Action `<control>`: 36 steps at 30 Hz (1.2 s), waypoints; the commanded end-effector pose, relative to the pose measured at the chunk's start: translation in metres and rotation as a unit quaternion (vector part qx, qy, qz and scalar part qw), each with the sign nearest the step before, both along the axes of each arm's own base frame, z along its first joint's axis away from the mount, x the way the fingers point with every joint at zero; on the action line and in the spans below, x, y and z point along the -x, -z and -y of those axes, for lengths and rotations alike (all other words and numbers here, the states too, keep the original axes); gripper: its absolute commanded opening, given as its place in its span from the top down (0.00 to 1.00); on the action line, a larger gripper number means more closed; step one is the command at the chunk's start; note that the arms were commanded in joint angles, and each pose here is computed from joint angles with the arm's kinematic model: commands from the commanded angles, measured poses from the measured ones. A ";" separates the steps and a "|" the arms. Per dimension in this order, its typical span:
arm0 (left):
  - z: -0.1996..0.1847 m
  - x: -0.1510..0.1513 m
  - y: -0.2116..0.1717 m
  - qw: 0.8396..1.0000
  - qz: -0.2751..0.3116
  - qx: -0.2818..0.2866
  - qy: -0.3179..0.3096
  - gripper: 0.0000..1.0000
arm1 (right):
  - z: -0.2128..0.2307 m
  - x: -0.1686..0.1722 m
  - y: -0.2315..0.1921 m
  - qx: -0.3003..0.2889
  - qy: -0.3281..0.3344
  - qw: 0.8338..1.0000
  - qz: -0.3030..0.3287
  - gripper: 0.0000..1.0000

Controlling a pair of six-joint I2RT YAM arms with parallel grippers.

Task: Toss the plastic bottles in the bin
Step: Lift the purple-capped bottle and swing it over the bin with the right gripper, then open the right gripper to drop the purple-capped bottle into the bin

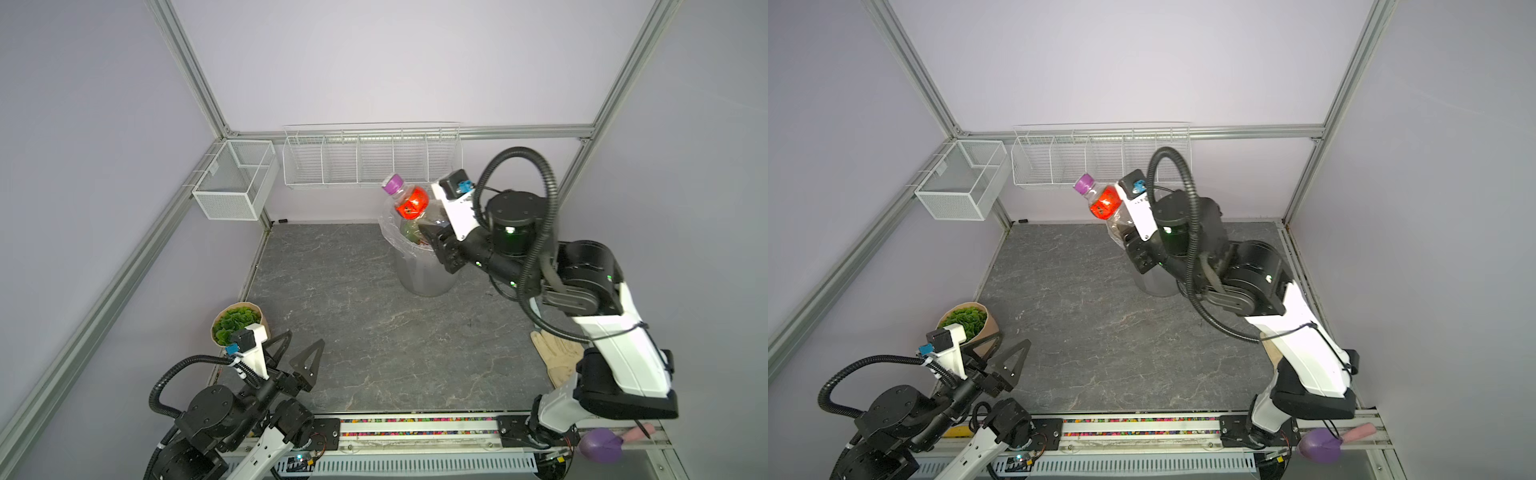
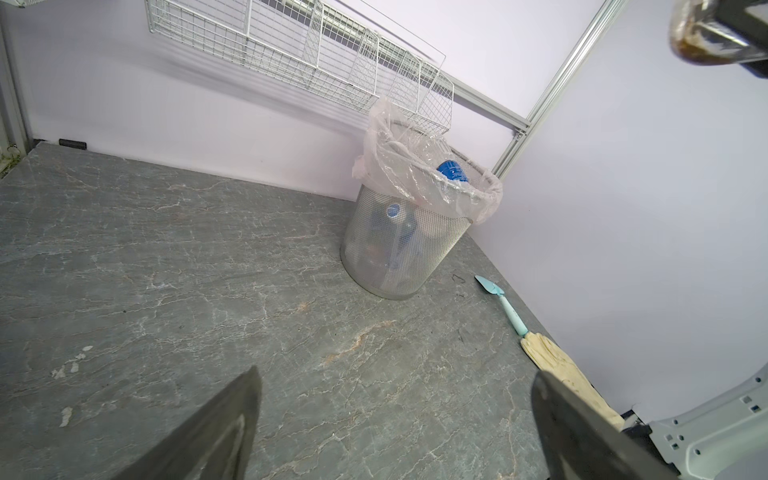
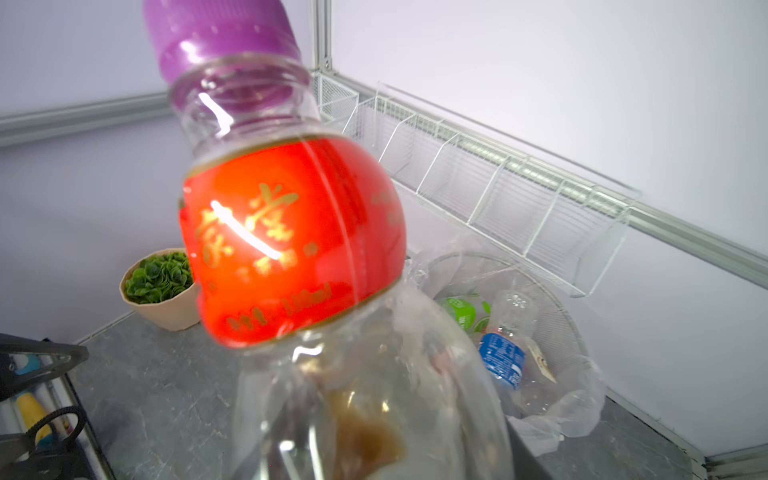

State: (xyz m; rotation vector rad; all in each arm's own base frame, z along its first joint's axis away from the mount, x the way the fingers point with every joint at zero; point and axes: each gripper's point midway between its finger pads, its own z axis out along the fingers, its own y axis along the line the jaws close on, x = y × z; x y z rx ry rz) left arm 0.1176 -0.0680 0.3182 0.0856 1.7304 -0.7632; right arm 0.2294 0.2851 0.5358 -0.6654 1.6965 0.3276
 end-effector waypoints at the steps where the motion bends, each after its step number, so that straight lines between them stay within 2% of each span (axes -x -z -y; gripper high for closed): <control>1: -0.001 -0.004 0.009 1.000 -0.016 -0.009 -0.009 0.00 | 0.008 -0.006 0.005 0.019 0.029 0.999 0.016 0.73; 7: 0.000 -0.005 0.009 1.000 -0.019 -0.012 -0.009 0.00 | 0.031 -0.002 -0.001 0.021 0.047 0.998 0.030 0.72; 15: 0.001 -0.006 0.010 1.000 -0.022 -0.013 -0.010 0.00 | 0.031 -0.010 -0.003 0.018 0.064 0.997 0.043 0.68; 20: 0.002 -0.007 0.011 1.000 -0.024 -0.014 -0.009 0.00 | 0.029 -0.052 0.024 0.018 0.082 0.996 -0.009 0.67; 23: 0.001 -0.006 0.011 1.000 -0.023 -0.014 -0.009 0.00 | 0.023 -0.091 0.062 0.035 0.095 0.993 -0.062 0.67; 25: 0.001 -0.006 0.011 1.000 -0.023 -0.014 -0.010 0.00 | 0.017 -0.116 0.103 0.058 0.095 0.986 -0.121 0.66; 27: 0.001 -0.006 0.011 1.000 -0.024 -0.013 -0.010 0.00 | 0.011 -0.141 0.143 0.087 0.100 0.975 -0.177 0.58; 28: 0.001 -0.006 0.011 1.000 -0.024 -0.013 -0.010 0.00 | 0.015 -0.151 0.161 0.107 0.117 0.967 -0.200 0.39; 29: 0.001 -0.006 0.011 1.000 -0.024 -0.013 -0.010 0.00 | 0.022 -0.161 0.172 0.125 0.145 0.958 -0.212 0.06; 30: 0.001 -0.005 0.010 1.000 -0.022 -0.012 -0.009 0.00 | 0.038 -0.169 0.172 0.141 0.200 0.946 -0.210 0.11; 31: 0.001 -0.005 0.011 1.000 -0.023 -0.012 -0.009 0.00 | 0.049 -0.169 0.166 0.145 0.232 0.940 -0.203 0.11; 32: 0.001 -0.005 0.011 1.000 -0.023 -0.012 -0.010 0.00 | 0.050 -0.167 0.159 0.143 0.238 0.941 -0.195 0.11; 36: 0.001 -0.006 0.011 1.000 -0.024 -0.014 -0.012 0.00 | 0.039 -0.150 0.117 0.107 0.211 0.964 -0.125 0.12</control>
